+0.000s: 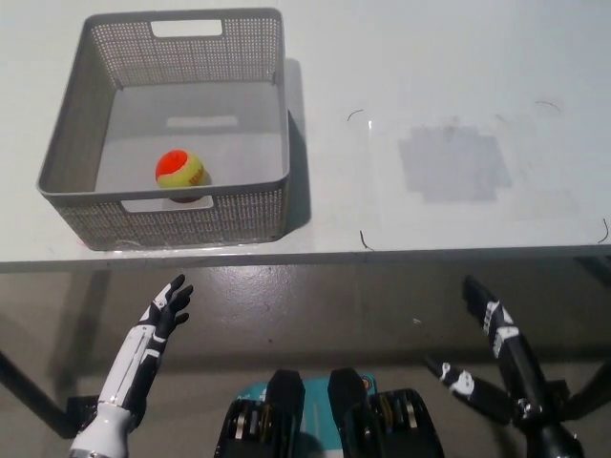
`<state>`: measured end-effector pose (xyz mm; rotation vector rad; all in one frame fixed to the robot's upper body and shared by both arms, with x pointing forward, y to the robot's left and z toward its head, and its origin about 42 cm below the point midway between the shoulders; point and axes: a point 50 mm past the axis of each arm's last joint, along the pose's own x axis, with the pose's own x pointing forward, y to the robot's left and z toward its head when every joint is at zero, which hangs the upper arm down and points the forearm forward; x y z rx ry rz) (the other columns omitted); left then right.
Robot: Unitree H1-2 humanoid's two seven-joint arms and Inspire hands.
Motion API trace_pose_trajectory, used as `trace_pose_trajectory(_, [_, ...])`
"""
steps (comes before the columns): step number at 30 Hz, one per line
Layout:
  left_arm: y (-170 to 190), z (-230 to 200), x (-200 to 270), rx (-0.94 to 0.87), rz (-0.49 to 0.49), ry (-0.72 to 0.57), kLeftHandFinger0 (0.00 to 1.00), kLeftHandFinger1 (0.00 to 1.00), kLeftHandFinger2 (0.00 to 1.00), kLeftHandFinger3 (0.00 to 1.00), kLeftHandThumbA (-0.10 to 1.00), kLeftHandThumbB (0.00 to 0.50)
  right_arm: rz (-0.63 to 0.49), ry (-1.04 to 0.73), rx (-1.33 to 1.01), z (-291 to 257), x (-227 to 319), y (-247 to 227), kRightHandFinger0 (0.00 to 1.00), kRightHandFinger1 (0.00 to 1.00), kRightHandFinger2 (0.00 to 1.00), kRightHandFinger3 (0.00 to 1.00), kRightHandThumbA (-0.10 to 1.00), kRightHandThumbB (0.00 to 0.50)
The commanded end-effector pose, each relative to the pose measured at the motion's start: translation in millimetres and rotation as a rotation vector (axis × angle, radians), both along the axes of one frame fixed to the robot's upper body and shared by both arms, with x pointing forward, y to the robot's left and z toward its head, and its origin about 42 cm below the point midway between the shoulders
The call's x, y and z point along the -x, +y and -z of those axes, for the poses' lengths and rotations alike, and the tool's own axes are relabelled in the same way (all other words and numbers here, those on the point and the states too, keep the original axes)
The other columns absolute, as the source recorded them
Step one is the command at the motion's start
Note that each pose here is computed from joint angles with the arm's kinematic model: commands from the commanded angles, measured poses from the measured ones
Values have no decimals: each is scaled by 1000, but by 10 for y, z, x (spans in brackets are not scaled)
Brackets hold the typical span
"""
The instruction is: Use the right hand to pick up a tennis ball and put it into a container on the left side
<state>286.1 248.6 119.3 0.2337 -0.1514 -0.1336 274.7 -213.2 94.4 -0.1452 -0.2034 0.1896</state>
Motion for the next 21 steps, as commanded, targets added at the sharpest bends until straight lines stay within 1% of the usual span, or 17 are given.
trace_pose_trajectory(1, [25,-61,46,-28,3,-48,1000,1000,1000,1000,1000,115,-32,-28,-75,-108,4,-4,1000,1000,1000,1000,1000,389])
trace_pose_trajectory(4, [19,-59,53,-28,0,-49,1000,1000,1000,1000,1000,101,-42,-14,-72,-78,-18,-3,1000,1000,1000,1000,1000,379])
trace_pose_trajectory(7, [18,-63,57,-26,-3,-50,1000,1000,1000,1000,1000,102,-44,-11,-65,-80,-40,16,1000,1000,1000,1000,1000,389])
trace_pose_trajectory(8, [20,-69,61,-26,-2,-48,1000,1000,1000,1000,1000,91,-47,-10,-59,-77,-47,17,1000,1000,1000,1000,1000,382])
trace_pose_trajectory(10, [21,-49,96,-20,-6,-48,1000,1000,1000,1000,1000,88,-53,3,-55,-62,-36,22,1000,1000,1000,1000,1000,394])
trace_pose_trajectory(12, [18,-41,108,-20,-11,-45,1000,1000,1000,1000,1000,98,-60,7,-57,-45,-44,21,1000,1000,1000,1000,1000,383])
trace_pose_trajectory(16, [19,-47,109,-26,-13,-50,1000,1000,1000,1000,1000,103,-70,18,-59,-39,-61,14,1000,1000,1000,1000,1000,386])
trace_pose_trajectory(17, [19,-48,109,-25,-12,-50,1000,1000,1000,1000,1000,95,-69,18,-58,-41,-68,15,1000,1000,1000,1000,1000,380])
trace_pose_trajectory(21, [15,-45,105,-27,-12,-49,1000,1000,1000,1000,1000,104,-61,24,-54,-51,-80,16,1000,1000,1000,1000,1000,390])
